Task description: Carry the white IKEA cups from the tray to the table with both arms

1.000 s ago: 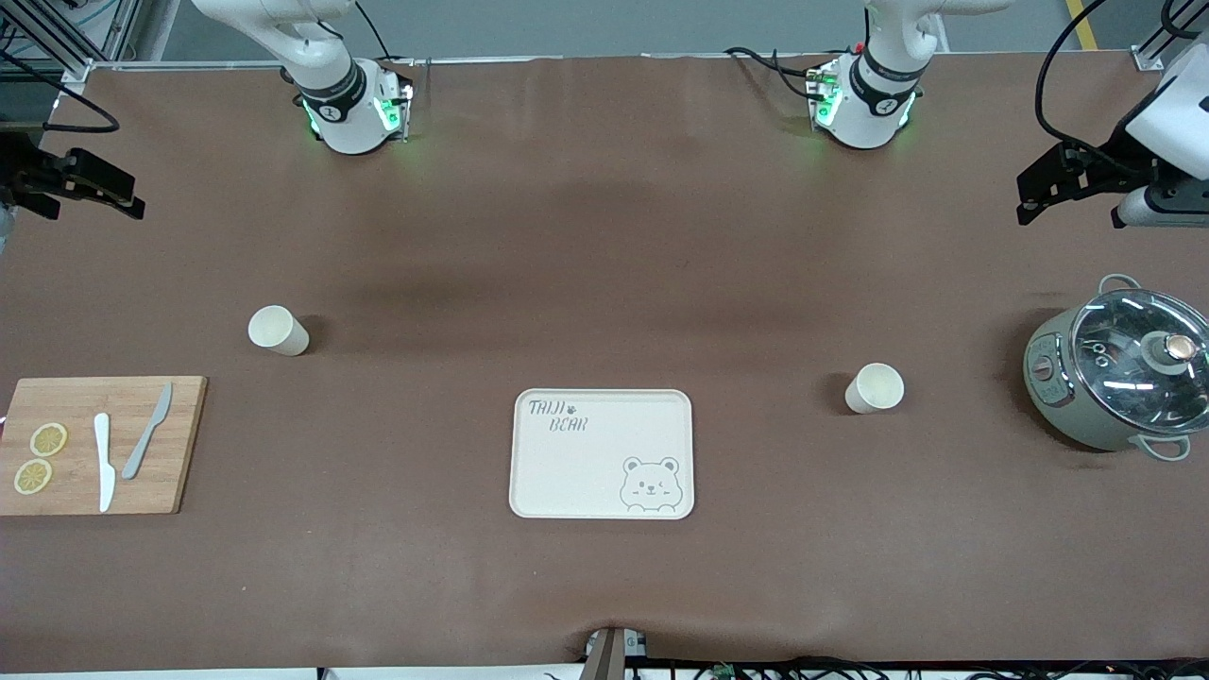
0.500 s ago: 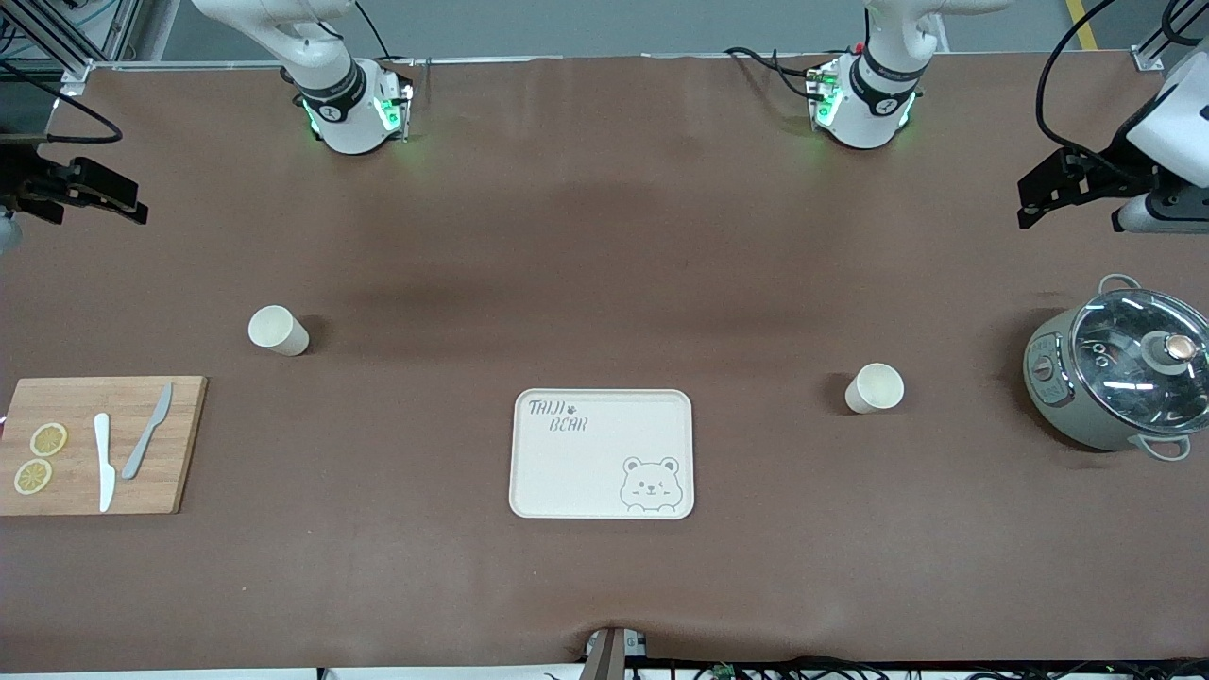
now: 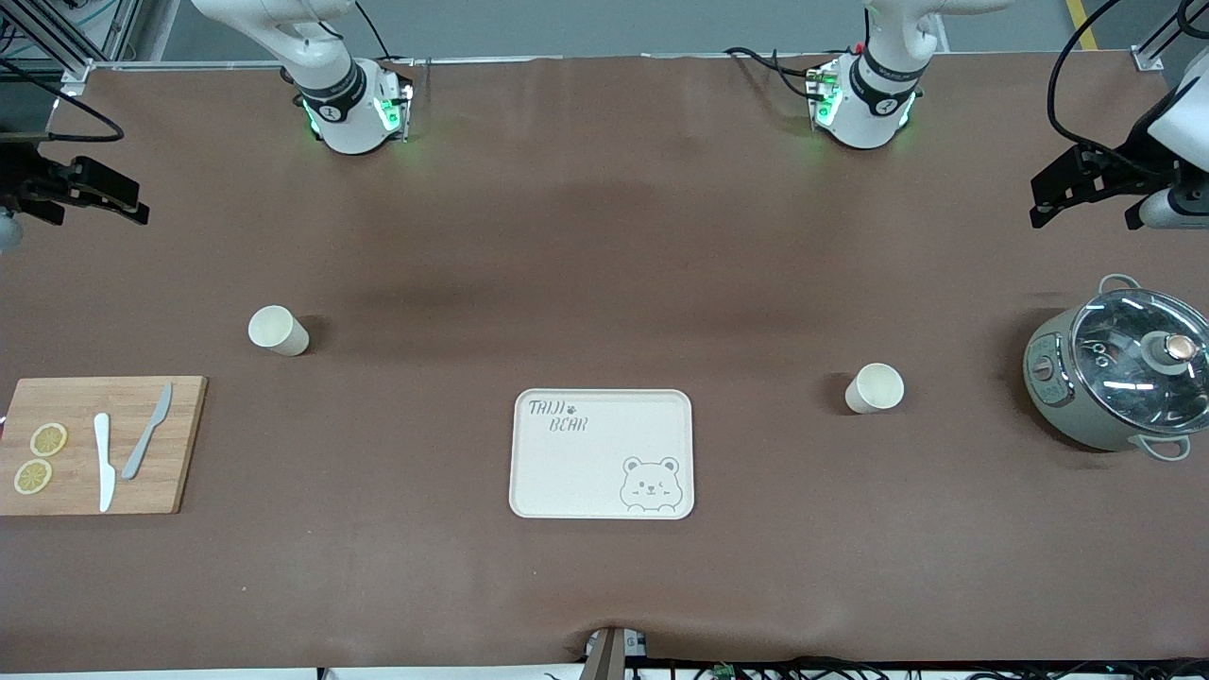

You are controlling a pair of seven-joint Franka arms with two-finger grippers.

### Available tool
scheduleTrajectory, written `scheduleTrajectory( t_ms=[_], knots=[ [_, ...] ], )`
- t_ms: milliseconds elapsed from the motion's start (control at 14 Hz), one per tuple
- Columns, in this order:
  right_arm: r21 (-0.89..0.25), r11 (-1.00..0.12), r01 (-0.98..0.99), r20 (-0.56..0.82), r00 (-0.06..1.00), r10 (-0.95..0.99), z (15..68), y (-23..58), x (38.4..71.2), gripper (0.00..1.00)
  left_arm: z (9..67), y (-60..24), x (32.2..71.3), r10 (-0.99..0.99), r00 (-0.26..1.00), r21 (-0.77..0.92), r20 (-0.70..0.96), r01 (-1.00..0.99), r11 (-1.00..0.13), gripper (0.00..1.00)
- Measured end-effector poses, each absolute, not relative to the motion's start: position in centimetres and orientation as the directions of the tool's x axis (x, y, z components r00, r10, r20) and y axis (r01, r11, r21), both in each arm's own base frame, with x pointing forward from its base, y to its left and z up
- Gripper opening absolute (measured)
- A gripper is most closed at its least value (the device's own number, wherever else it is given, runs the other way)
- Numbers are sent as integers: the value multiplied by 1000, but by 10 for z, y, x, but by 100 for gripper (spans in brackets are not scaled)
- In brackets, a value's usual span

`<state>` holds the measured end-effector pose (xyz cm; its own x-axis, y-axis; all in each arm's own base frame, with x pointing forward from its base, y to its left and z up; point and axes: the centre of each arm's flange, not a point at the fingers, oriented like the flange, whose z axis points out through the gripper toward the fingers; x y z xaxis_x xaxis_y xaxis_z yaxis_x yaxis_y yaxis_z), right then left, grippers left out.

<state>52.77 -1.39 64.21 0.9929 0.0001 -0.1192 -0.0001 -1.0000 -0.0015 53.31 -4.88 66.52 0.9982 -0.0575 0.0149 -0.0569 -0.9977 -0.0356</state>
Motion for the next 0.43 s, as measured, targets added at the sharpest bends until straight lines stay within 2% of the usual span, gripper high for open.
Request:
scheduleTrajectory(
  t_ms=[429],
  knots=[
    [-3, -1000, 26, -113, 993, 26, 643, -8, 528, 100, 665, -52, 532, -63, 998, -36, 9, -62, -997, 100]
  ],
)
